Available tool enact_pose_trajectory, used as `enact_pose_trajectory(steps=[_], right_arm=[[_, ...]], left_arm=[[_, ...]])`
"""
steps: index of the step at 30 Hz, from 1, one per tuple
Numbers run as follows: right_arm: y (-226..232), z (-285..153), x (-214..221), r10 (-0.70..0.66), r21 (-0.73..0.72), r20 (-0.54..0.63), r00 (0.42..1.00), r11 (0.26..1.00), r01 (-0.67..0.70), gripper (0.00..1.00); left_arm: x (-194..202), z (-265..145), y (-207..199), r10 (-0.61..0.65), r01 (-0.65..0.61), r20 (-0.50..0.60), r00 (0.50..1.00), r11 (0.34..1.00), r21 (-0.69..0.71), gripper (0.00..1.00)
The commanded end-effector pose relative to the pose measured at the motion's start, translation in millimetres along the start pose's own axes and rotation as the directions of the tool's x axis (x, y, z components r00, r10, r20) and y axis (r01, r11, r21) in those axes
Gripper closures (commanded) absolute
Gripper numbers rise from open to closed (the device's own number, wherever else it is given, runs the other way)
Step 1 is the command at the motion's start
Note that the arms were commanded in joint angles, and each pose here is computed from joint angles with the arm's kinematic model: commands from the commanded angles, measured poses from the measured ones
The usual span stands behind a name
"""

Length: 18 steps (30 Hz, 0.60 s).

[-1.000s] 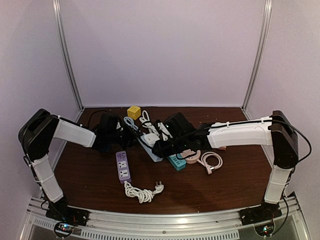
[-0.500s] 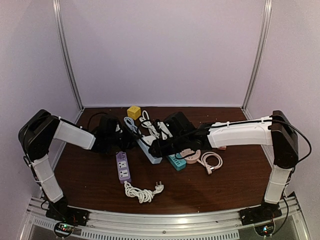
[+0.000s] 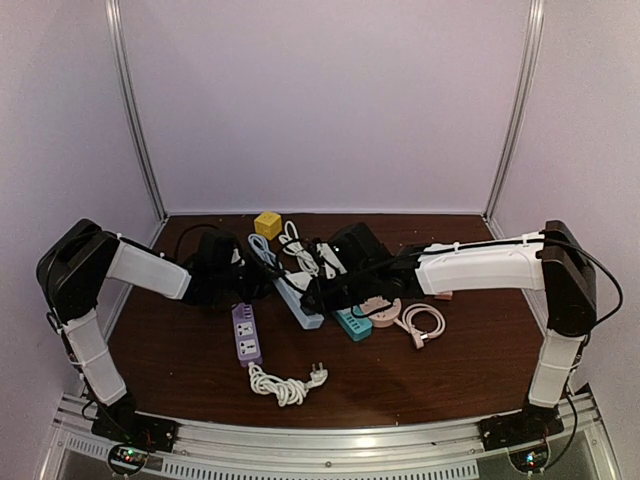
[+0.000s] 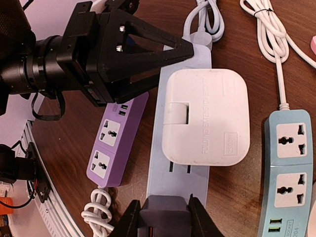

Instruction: Pull the plug off the socket

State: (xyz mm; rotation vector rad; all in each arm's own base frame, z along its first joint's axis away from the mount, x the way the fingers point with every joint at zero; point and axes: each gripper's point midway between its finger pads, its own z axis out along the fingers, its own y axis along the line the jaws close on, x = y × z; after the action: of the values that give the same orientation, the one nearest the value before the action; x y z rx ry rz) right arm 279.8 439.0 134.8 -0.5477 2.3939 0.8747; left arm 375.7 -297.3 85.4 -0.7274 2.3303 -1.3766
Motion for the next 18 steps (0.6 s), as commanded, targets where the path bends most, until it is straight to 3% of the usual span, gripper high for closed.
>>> enact_pose_trajectory(steps=[1,6,18], right_arm=[[9,-9,-13,-0.026,-0.019,0.043,0.999,0.999,0.027,0.82],[3,-13,-20,-0.046,0.025,0.048,0.998,0.999,0.045,0.93],[-10,-29,-35,0.032,-0.05,0.067,0.997,0.998,-0.029,0.98]], left_arm=[[0,-6,-33,0.092,-0.092,0.01,0.996,0.993,0.079,1.0],[-2,-4,-29,0.198,-0.198,0.009,0.98,0.98,0.018,1.0],[-2,-6,3,0.261,-0.261,-0.019,0.965,0.958,-0.118,1.0]])
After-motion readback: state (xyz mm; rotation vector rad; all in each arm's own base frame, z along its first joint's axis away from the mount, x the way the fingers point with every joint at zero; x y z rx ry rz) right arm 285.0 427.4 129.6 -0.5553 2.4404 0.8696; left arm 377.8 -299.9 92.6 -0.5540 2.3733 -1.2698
